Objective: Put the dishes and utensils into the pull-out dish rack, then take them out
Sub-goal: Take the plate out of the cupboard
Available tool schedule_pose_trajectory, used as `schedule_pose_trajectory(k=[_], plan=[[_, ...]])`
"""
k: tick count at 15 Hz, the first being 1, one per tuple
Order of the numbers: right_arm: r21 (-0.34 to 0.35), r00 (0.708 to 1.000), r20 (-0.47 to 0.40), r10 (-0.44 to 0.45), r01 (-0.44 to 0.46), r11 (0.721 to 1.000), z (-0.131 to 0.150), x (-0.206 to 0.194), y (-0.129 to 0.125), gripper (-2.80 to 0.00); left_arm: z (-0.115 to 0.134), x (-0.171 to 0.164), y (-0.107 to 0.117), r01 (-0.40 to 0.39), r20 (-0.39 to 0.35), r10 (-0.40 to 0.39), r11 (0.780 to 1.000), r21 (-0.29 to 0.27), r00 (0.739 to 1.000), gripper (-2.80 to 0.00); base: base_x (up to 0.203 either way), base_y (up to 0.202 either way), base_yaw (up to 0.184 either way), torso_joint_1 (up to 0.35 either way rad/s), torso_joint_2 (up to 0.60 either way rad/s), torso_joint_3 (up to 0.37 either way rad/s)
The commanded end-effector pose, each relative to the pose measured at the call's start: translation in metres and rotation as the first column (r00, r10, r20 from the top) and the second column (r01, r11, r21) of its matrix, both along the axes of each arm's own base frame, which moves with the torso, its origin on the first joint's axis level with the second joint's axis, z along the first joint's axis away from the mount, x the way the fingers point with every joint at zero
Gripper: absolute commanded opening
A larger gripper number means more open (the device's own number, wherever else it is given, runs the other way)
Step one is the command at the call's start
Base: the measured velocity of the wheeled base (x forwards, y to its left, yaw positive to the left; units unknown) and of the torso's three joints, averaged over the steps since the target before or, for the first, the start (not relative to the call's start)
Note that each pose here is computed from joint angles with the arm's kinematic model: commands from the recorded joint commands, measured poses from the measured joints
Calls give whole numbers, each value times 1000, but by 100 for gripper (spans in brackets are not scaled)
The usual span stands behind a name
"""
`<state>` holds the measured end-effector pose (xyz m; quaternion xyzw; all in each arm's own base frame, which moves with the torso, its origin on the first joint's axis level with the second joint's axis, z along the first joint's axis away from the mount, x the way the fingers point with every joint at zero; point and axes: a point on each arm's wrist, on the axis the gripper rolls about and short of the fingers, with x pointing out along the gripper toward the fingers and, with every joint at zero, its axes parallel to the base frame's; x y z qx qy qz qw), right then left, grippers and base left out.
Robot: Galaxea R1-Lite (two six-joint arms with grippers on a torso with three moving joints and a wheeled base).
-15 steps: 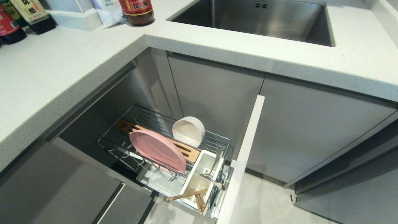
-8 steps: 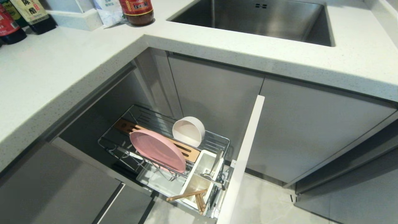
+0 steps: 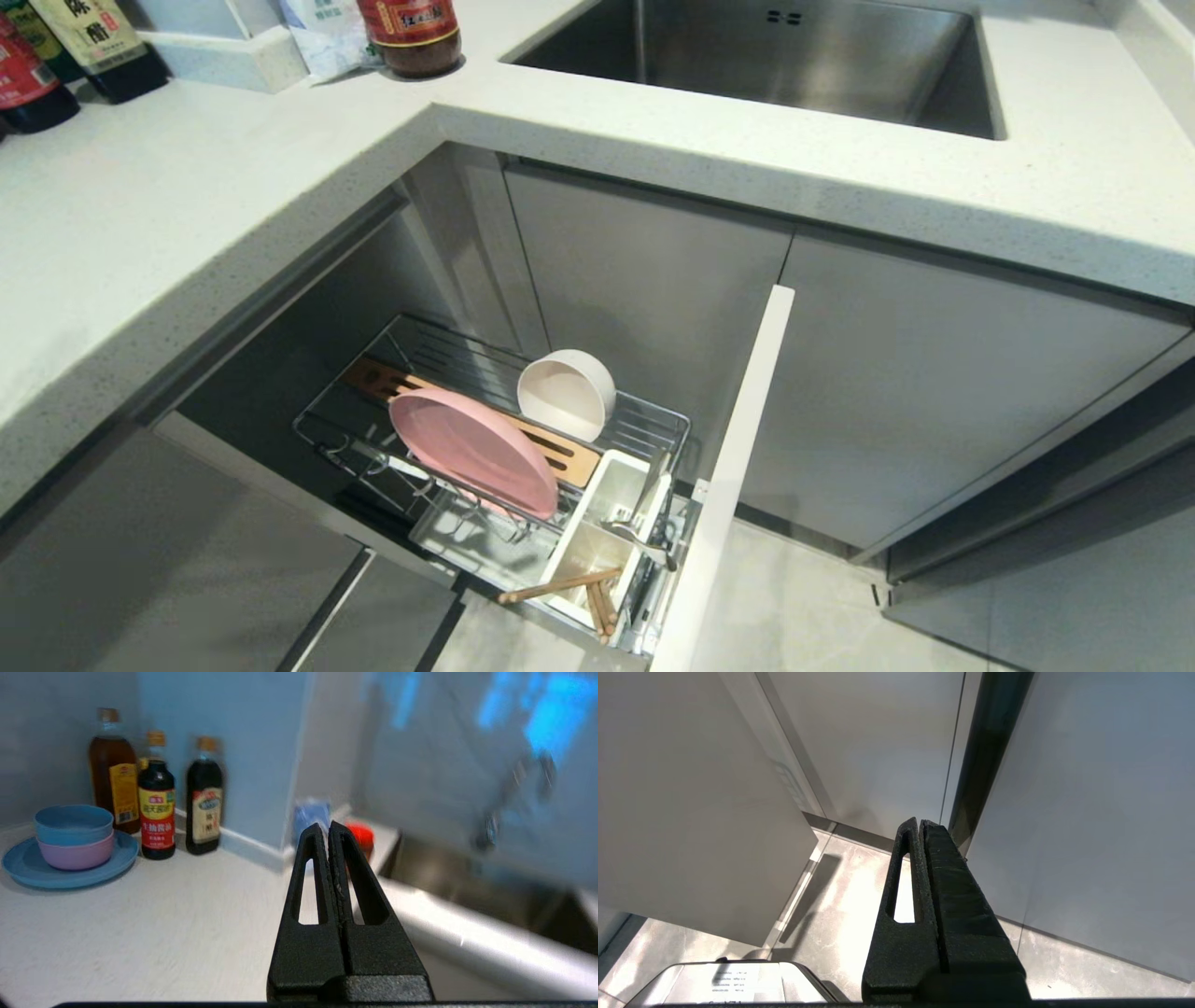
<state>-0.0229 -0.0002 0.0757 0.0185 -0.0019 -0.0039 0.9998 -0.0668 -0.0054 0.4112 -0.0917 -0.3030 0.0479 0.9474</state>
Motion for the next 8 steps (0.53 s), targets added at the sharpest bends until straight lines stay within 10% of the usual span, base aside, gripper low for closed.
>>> schedule_pose_trajectory(k=[1,8], plan=[[1,1000,-1,0,0,1000,0,0,0,-280,22,63,8,-1,-82,-11,989,-147,997,-280,0,0,0,0,0,0],[0,1000,-1,0,0,1000,0,0,0,-280,10,125,-5,197,-278,-298,919,-342,913,-280,0,0,0,0,0,0]])
